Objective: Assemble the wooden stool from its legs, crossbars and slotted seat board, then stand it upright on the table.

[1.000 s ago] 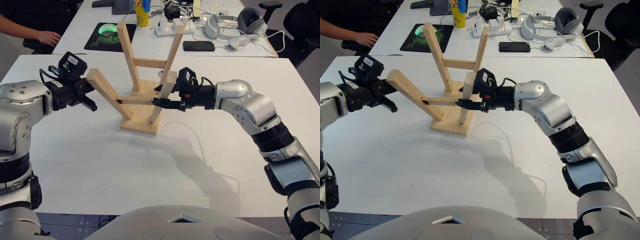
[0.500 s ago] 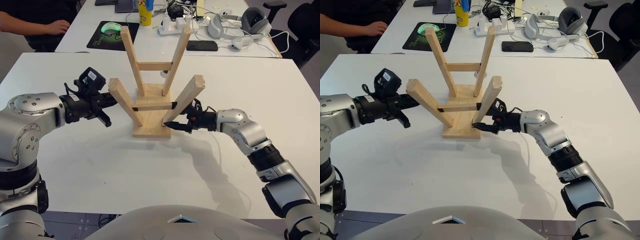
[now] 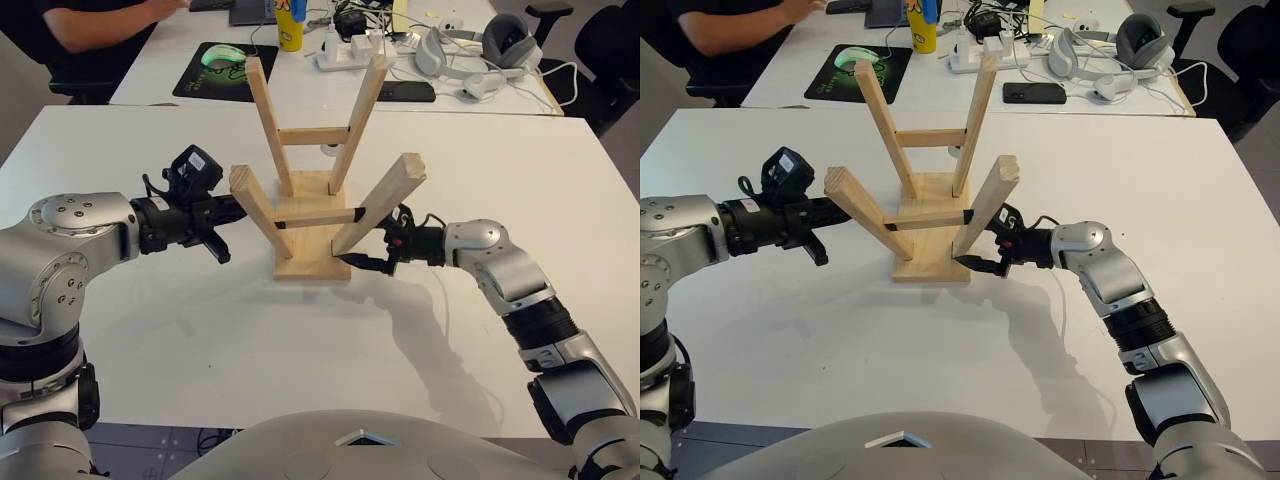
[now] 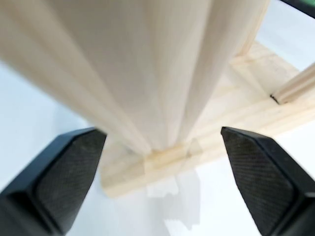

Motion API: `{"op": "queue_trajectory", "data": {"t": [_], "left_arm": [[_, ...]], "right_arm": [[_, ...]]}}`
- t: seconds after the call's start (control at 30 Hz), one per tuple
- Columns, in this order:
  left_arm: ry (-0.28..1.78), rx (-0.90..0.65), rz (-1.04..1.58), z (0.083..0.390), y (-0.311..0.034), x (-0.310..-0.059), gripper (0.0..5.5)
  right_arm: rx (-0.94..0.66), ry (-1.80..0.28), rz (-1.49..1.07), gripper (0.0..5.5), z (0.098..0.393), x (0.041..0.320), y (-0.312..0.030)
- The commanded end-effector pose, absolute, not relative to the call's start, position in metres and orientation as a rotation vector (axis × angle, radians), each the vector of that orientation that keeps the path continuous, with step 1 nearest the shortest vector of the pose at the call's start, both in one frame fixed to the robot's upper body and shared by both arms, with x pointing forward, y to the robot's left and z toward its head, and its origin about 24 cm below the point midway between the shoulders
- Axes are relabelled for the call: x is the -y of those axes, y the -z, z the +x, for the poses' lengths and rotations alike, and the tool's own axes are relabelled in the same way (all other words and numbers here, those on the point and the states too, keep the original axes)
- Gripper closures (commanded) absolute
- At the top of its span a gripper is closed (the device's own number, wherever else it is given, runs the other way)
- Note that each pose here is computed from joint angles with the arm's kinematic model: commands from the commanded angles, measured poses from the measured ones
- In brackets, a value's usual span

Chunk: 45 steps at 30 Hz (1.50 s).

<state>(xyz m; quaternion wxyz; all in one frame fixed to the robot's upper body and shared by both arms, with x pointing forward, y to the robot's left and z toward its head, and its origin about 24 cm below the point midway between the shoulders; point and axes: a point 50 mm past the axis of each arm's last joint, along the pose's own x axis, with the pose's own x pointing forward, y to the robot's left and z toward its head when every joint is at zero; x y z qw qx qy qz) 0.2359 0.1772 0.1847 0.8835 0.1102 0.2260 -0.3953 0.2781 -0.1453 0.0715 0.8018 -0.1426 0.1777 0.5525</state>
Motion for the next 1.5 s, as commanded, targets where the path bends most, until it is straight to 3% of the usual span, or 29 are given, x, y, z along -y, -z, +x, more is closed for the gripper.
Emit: {"op": "queue_trajectory", "data": {"t": [0.03, 0.17, 0.4, 0.53, 0.7, 0.87, 1.07, 1.2, 1.37, 1.5], "left_arm": [[1.063, -0.443, 0.193, 0.225, -0.186, -0.147, 5.50], [1.070, -0.447, 0.187, 0.224, -0.185, -0.146, 5.50], [1.051, -0.463, 0.199, 0.225, -0.182, -0.149, 5.50], [1.054, -0.445, 0.212, 0.227, -0.184, -0.147, 5.50], [1.046, -0.435, 0.224, 0.230, -0.185, -0.148, 5.50], [1.033, -0.441, 0.224, 0.230, -0.181, -0.149, 5.50], [0.977, -0.407, 0.212, 0.240, -0.181, -0.157, 5.50], [0.834, -0.326, 0.190, 0.264, -0.175, -0.170, 5.50], [0.759, -0.252, 0.192, 0.276, -0.173, -0.176, 5.50], [0.764, -0.228, 0.183, 0.274, -0.172, -0.168, 5.50]], "right_arm": [[-0.425, -1.107, -0.382, 1.23, 0.271, 0.162, -0.052], [-0.411, -1.003, -0.300, 1.23, 0.264, 0.188, -0.053], [-0.290, -0.912, -0.147, 1.23, 0.270, 0.192, -0.068], [-0.331, -0.817, -0.135, 1.23, 0.264, 0.210, -0.059], [-0.516, -0.709, -0.196, 1.23, 0.235, 0.243, -0.030], [-0.454, -0.648, -0.088, 1.23, 0.230, 0.252, -0.039], [-0.260, -0.465, -0.017, 1.94, 0.248, 0.280, -0.074], [-0.028, -0.373, 0.053, 2.58, 0.273, 0.284, -0.127], [0.212, -0.421, 0.147, 3.41, 0.292, 0.262, -0.194], [0.272, -0.528, 0.242, 4.00, 0.299, 0.235, -0.227]]}}
